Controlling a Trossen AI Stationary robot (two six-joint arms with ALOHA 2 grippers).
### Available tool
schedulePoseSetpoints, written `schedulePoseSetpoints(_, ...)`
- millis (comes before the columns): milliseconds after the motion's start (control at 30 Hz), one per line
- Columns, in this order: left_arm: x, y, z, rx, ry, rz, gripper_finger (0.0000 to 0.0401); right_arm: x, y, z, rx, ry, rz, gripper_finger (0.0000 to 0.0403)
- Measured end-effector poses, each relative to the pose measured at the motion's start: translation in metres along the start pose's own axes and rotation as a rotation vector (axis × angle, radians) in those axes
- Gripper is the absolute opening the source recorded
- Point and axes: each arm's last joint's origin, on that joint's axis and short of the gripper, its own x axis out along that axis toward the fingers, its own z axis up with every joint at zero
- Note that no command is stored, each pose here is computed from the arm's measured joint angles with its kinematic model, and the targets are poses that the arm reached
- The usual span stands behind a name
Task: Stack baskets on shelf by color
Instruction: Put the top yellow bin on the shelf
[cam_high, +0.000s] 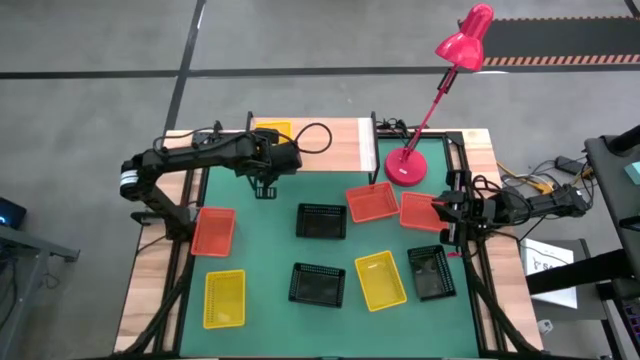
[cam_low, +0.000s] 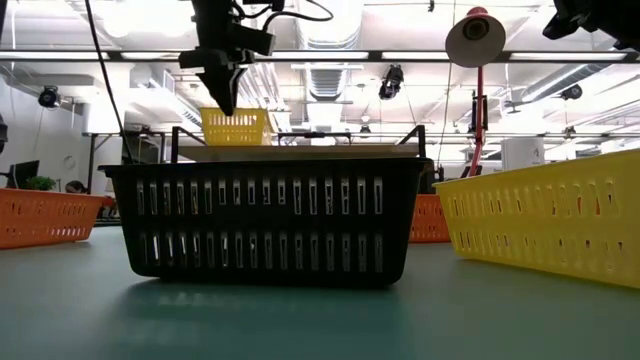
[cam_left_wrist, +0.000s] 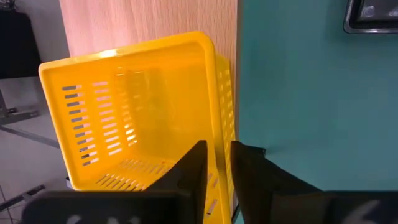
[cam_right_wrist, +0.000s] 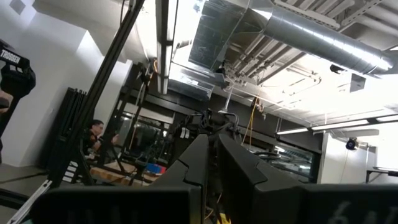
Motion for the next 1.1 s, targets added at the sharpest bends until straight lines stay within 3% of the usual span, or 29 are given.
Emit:
schedulePoseSetpoints(500, -0.001, 0.001, -0.002, 0.008, 0.024, 0.034, 0.0129, 0.000, 0.000, 0.000, 0.000, 0.003, 0.001, 0.0028)
schedulePoseSetpoints(700, -0.017, 0.008, -0.001, 0.017, 0.002, 0.064, 0.0142, 0.000, 0.000, 0.000, -0.001, 0.003, 0.001, 0.0028)
schedulePoseSetpoints(933, -0.035, 0.010, 0.016, -0.036, -0.200, 0.005, 0.0139, 0.000, 0.000, 0.000, -0.010, 0.003, 0.001, 0.0028)
schedulePoseSetpoints(1100, -0.037, 0.002, 0.043, -0.081, -0.421, -0.021, 0.0111, 0.000, 0.000, 0.000, -0.011, 0.003, 0.001, 0.0028)
